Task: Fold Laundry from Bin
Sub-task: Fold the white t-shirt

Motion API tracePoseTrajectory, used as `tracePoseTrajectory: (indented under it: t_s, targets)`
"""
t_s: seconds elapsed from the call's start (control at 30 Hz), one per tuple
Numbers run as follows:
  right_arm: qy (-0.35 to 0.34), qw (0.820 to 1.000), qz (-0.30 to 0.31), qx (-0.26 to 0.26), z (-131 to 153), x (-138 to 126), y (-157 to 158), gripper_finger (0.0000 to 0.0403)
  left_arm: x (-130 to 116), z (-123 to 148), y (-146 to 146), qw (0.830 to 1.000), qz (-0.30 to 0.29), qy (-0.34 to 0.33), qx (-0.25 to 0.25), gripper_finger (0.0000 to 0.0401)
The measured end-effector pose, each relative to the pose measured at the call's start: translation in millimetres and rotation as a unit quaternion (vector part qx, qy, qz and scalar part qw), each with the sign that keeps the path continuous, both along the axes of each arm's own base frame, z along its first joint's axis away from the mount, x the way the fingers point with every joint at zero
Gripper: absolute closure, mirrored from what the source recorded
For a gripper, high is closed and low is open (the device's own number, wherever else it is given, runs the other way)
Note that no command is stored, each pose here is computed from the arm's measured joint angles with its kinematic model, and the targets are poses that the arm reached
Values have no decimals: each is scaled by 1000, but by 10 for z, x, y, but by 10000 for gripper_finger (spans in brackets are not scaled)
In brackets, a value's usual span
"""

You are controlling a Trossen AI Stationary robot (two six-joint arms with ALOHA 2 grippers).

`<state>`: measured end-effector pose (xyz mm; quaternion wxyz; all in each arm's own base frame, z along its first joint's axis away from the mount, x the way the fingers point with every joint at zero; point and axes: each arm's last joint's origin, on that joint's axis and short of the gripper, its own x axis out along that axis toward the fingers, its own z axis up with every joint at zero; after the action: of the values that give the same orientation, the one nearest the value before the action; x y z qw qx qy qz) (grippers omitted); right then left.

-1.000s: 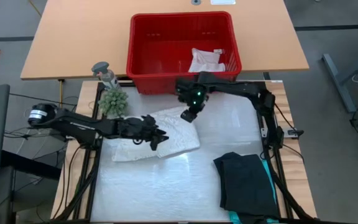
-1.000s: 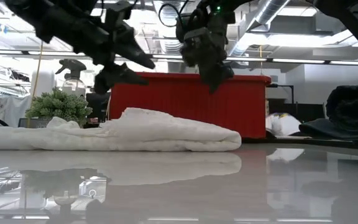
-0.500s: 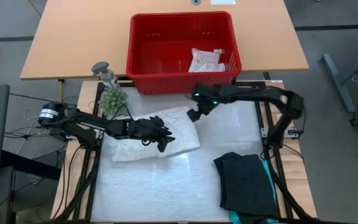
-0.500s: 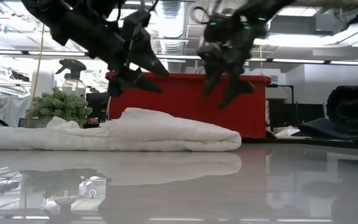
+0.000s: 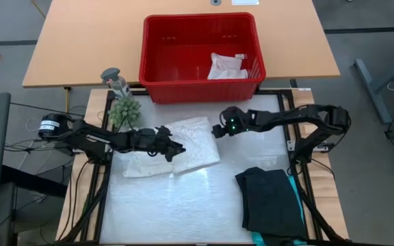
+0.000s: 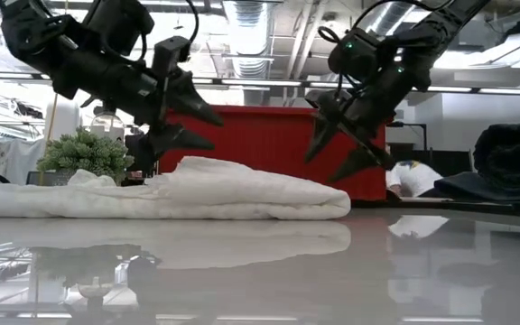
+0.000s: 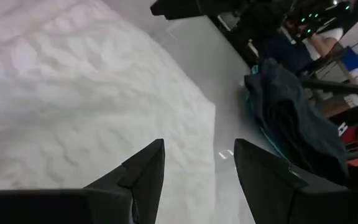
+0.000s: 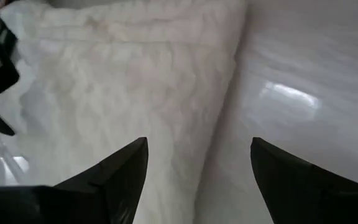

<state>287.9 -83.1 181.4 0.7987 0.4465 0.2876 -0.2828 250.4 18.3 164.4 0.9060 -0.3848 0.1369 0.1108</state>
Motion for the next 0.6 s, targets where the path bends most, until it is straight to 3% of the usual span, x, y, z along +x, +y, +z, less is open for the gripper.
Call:
tracePoseTrajectory:
  t_s: [0.17, 0.6]
  targets:
    - [-14, 1000, 20, 19, -178, 138, -22, 97, 50, -104, 71, 997, 48, 51, 16, 218]
    - [-3, 997, 60, 53, -560, 423, -49, 103, 77, -669, 240, 982, 65, 177, -2, 218]
